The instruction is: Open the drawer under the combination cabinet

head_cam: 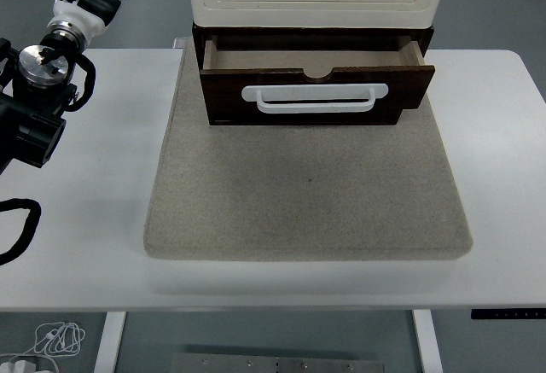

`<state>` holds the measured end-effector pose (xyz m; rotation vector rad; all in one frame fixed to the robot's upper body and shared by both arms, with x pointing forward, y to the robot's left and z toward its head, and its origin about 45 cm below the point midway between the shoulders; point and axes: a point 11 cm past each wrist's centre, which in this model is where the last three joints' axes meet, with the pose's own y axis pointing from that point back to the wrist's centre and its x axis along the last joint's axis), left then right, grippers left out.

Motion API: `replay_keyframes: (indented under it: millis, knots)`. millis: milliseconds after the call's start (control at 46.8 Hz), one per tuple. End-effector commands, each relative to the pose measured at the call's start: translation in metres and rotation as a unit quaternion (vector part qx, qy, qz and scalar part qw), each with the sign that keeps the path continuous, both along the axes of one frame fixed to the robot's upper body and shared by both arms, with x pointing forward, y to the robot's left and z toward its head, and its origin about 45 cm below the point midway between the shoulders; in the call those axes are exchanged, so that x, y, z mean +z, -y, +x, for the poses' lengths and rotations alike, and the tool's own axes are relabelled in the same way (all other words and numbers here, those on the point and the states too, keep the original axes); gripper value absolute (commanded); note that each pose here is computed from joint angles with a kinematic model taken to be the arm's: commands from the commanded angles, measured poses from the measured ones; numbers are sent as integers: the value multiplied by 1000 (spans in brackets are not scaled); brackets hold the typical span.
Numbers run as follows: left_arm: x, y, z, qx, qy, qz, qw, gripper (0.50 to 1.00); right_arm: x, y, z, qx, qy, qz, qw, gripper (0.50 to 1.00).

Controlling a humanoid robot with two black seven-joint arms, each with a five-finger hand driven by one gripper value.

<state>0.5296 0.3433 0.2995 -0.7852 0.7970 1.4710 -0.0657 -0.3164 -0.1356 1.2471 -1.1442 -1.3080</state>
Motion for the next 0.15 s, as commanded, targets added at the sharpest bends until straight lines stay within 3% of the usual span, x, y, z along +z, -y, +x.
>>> replay_keyframes:
  millis: [0, 128]
  knots:
    - [-4, 9, 1, -6, -3, -2, 1000, 1000, 0, 0, 1, 1, 0, -1, 1000, 926]
    - [-9, 10, 1, 1, -5, -4, 1000, 1000, 0, 1, 0, 2, -1, -2, 1000, 926]
